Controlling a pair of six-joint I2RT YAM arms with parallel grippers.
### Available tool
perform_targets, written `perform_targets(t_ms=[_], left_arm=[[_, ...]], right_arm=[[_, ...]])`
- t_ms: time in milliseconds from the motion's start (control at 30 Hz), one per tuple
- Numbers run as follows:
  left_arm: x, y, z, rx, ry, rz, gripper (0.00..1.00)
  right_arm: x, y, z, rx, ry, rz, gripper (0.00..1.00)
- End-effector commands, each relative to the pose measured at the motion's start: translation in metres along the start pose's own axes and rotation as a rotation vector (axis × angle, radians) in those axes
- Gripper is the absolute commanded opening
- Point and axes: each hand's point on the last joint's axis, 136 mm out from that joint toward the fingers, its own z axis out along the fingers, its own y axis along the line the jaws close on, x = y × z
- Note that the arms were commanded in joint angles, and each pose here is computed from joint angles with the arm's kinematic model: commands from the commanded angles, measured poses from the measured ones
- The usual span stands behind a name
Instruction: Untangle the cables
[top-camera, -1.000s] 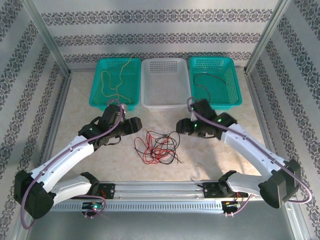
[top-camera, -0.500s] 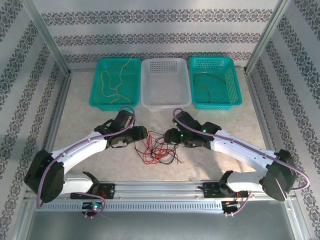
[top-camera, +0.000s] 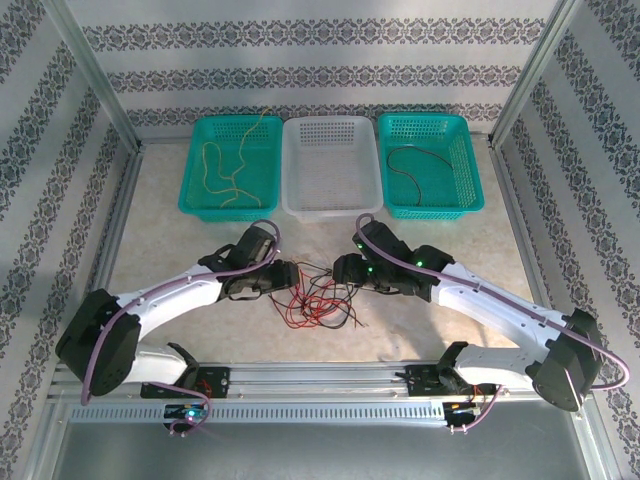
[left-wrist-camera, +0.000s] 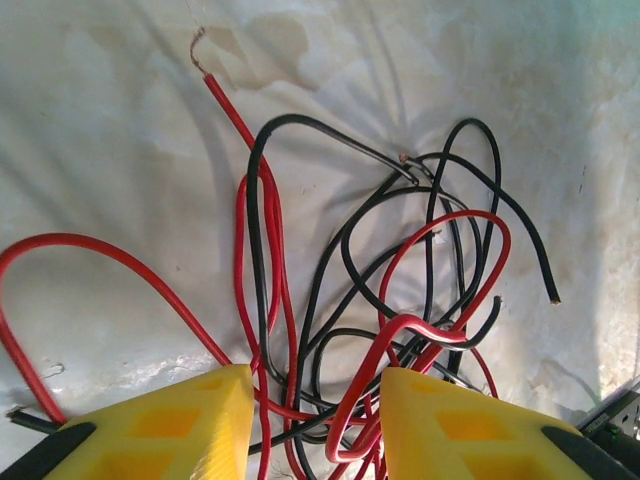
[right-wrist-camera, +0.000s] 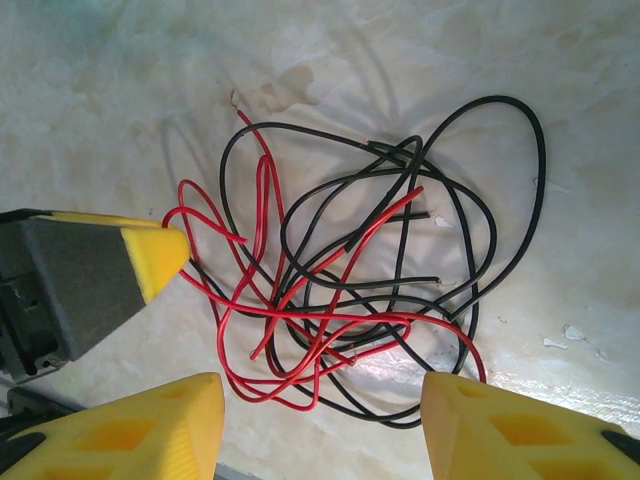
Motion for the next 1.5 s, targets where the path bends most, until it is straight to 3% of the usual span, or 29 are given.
perform_targets(t_ms=[0, 100, 200, 267, 367, 733, 1033, 1167, 1467], left_arm=[[-0.001, -0.010, 0.006, 0.034, -0.002, 0.024, 0.34], [-0.002, -0.014, 0.011, 0.040, 0.010, 0.036, 0.27], [-0.006, -0.022, 0.010, 0.051, 0.011, 0.054, 0.13], [-0.011, -0.033, 0.001, 0.071, -0.001, 0.074, 0.05], [-0.021, -0.054, -0.021, 0.115, -0.037, 0.110, 0.00], [-0.043, -0.148, -0.138, 0.349, -0.193, 0.312, 0.00], [-0.051, -0.193, -0.219, 0.518, -0.361, 0.420, 0.00], [-0.059, -0.197, -0.230, 0.541, -0.423, 0.403, 0.00], [-0.085, -0.186, -0.218, 0.490, -0.504, 0.293, 0.00]], right_arm=[[-0.007, 0.001, -0.004, 0.008, -0.009, 0.007, 0.55], [-0.010, 0.001, -0.005, 0.007, -0.012, 0.008, 0.56], [-0.012, 0.000, -0.006, 0.004, -0.014, 0.008, 0.55], [-0.015, 0.000, -0.008, 0.002, -0.017, 0.006, 0.55], [-0.020, -0.001, -0.013, -0.005, -0.029, 0.009, 0.55], [-0.047, 0.019, -0.035, -0.076, -0.082, -0.007, 0.56], [-0.069, 0.052, -0.068, -0.170, -0.152, -0.078, 0.58], [-0.078, 0.068, -0.095, -0.230, -0.214, -0.132, 0.60], [-0.088, 0.088, -0.145, -0.302, -0.335, -0.244, 0.69]])
